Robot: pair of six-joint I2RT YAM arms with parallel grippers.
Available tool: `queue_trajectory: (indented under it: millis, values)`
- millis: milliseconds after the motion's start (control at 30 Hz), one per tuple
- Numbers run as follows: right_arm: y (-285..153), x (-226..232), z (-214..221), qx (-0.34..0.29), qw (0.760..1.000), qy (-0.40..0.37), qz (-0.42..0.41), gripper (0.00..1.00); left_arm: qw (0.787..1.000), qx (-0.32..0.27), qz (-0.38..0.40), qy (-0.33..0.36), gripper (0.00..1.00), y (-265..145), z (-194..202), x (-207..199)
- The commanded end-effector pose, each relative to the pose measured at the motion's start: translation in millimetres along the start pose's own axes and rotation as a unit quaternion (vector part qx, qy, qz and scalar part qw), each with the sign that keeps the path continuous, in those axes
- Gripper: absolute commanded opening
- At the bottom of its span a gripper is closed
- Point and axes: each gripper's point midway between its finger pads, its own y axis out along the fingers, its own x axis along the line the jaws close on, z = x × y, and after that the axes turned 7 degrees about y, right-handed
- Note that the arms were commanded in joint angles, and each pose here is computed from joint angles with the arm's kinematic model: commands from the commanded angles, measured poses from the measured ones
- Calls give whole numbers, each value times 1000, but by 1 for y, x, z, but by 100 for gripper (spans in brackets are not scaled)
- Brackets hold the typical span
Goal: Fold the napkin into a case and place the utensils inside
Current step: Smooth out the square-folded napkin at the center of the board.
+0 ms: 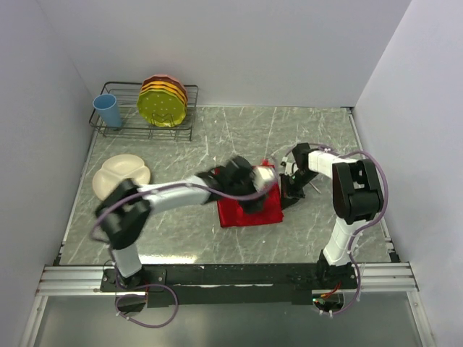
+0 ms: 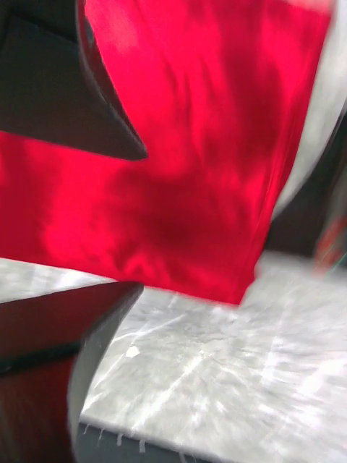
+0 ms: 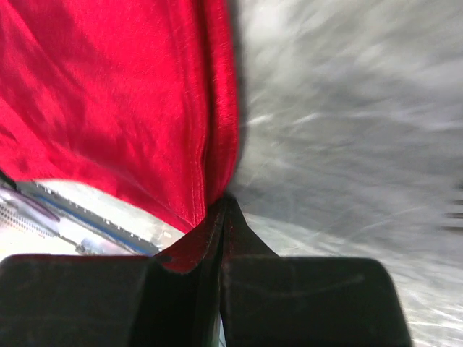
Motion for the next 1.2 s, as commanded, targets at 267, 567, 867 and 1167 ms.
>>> queue_trajectory:
  millis: [267,567,867,1167]
  values:
    - [34,79,56,45,991,-94,-85,1,992,9,-60,-114,78,-178,65,67]
    - [-24,69,40,6,990,-135,-39,25,990,48,-49,-123,70,-198,114,66]
    - [-68,80,-40,-111,969,-219,18,55,983,-65,-113,-126,76,-225,55,86]
    - [-56,96,-100,-111,937,-322,81,55,993,1,-110,-51,75,-225,93,74]
